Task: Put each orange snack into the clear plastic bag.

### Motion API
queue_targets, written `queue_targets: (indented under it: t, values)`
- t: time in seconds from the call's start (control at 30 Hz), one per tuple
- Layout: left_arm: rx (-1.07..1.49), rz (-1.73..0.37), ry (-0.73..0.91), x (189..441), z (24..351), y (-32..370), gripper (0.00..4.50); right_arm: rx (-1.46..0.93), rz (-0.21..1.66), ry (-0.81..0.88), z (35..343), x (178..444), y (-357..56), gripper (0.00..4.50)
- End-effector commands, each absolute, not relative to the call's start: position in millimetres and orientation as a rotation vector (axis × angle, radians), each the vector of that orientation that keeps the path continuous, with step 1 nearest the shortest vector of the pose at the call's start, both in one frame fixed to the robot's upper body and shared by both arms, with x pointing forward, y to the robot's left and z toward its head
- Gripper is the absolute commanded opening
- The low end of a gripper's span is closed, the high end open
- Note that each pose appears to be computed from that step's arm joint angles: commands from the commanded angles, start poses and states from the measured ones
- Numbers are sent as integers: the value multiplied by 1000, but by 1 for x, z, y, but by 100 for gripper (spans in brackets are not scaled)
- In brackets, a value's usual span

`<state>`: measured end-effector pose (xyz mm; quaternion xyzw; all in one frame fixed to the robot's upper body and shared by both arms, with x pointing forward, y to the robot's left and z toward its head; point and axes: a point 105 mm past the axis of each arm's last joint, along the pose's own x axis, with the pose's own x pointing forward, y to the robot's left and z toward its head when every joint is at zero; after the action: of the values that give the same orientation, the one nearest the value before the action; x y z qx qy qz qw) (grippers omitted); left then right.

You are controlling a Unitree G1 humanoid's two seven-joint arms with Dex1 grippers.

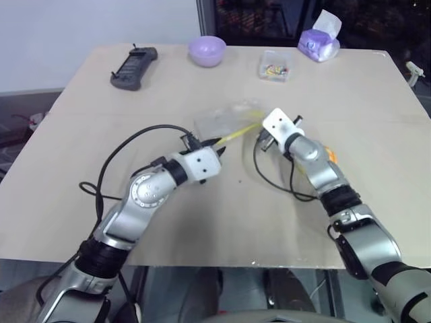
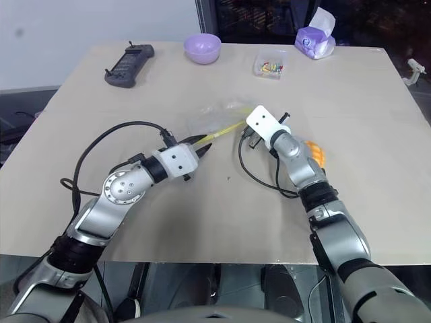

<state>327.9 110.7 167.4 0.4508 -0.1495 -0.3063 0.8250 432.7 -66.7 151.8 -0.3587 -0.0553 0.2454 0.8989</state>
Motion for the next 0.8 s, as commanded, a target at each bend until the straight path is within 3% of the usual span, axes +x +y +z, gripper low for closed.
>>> queue_targets:
  t: [0.03, 0.1, 0.3, 0.8]
  values:
    - [956, -600, -353, 331, 174, 115, 107, -740, 498, -167, 168, 433, -64, 0]
    - [947, -580, -349, 334, 174, 117, 107, -740, 499, -166, 168, 433, -64, 0]
    - [969, -586, -336, 336, 168, 118, 372, -744, 497, -167, 170, 434, -65, 0]
    - [987, -506, -323, 352, 164, 119, 372, -740, 509, -182, 173, 432, -61, 0]
